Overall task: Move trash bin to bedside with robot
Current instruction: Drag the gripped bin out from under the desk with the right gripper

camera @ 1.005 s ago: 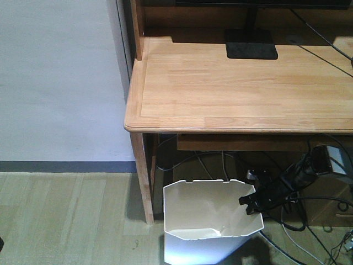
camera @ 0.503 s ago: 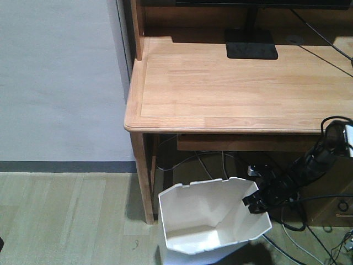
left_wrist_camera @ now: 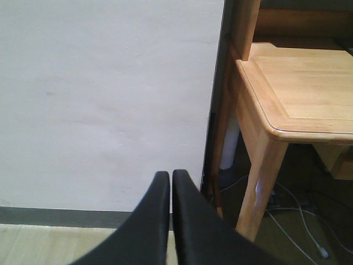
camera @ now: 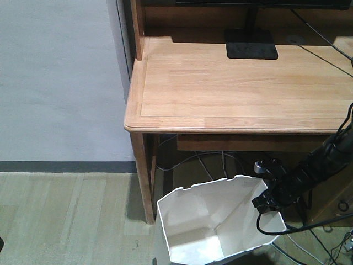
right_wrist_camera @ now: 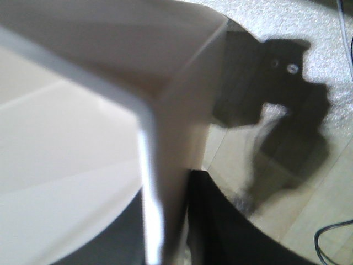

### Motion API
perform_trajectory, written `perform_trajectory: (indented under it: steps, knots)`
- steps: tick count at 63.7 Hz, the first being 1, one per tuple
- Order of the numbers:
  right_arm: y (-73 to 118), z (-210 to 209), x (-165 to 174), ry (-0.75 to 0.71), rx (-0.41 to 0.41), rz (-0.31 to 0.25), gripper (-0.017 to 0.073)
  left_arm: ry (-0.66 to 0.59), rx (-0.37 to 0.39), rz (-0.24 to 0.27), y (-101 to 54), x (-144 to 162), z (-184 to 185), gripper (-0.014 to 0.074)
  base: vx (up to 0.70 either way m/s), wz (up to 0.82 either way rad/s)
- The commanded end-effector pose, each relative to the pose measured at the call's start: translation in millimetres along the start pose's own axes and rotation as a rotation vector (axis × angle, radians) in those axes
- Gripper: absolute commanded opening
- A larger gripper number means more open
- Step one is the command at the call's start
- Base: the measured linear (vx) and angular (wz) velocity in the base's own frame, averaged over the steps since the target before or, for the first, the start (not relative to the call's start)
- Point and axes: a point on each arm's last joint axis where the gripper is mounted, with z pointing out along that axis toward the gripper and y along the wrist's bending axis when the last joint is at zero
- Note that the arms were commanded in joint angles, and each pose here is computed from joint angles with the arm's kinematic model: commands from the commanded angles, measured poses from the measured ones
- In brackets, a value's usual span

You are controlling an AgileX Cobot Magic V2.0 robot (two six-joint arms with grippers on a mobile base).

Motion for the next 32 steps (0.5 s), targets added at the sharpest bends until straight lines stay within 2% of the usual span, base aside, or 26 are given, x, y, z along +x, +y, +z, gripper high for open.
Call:
perform_trajectory:
  steps: [1, 19, 32]
  knots:
    - [12.4, -30.2, -8.7, -0.039, -0.048, -0.067, -0.0005, -0.051, 0.007, -0.006, -0.7, -4.8, 1.3, -0.0006, 0.0, 0.0]
    - [11.7, -36.3, -11.2, -0.047, -0.024, -0.125, -0.0005, -0.051, 0.007, -0.006, -0.7, -4.8, 1.3, -0.0006, 0.0, 0.0]
    - [12.0, -36.3, -11.1, -0.046, -0.028, -0.125, -0.0005, -0.051, 0.007, -0.006, -0.7, -4.8, 1.3, -0.0006, 0.0, 0.0]
